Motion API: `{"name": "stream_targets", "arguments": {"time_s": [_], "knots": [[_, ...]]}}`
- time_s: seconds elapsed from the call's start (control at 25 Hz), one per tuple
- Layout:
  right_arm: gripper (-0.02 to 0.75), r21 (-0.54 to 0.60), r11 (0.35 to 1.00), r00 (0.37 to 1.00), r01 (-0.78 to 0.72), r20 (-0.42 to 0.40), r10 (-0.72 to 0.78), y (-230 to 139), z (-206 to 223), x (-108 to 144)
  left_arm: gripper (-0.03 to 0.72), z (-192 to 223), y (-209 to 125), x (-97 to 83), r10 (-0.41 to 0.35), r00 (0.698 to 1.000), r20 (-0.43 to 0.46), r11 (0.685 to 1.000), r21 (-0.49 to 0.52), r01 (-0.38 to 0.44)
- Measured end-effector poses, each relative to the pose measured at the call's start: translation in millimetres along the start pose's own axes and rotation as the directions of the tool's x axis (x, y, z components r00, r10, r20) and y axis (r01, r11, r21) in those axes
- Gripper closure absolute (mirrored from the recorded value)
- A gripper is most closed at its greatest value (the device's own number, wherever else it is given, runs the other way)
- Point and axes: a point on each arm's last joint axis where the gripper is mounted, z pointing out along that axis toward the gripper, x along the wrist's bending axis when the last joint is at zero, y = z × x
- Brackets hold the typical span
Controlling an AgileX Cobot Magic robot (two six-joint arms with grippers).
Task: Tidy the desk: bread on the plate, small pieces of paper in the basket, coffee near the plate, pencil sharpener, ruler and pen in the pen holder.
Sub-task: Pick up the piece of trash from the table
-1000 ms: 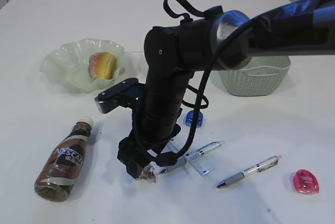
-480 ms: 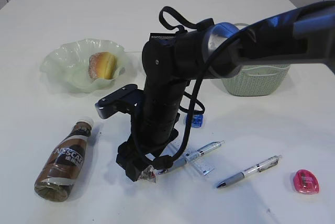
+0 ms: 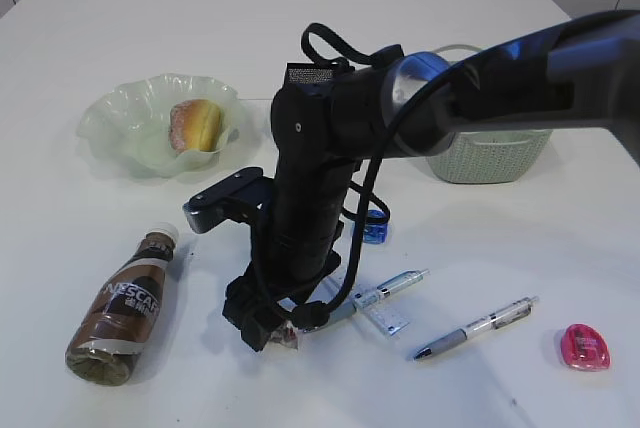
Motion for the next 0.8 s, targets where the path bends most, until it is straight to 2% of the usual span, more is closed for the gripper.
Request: {"name": "stream_targets", "arguments": {"time_s": [0.8], "knots": [[0.151,0.003,1.000,1.000,-0.004,0.000,0.004,-0.1,4.0,-1.0,0.232,0.0,0.0,0.8,0.003,1.000,-0.008,1.000,0.000,-0.003]]}}
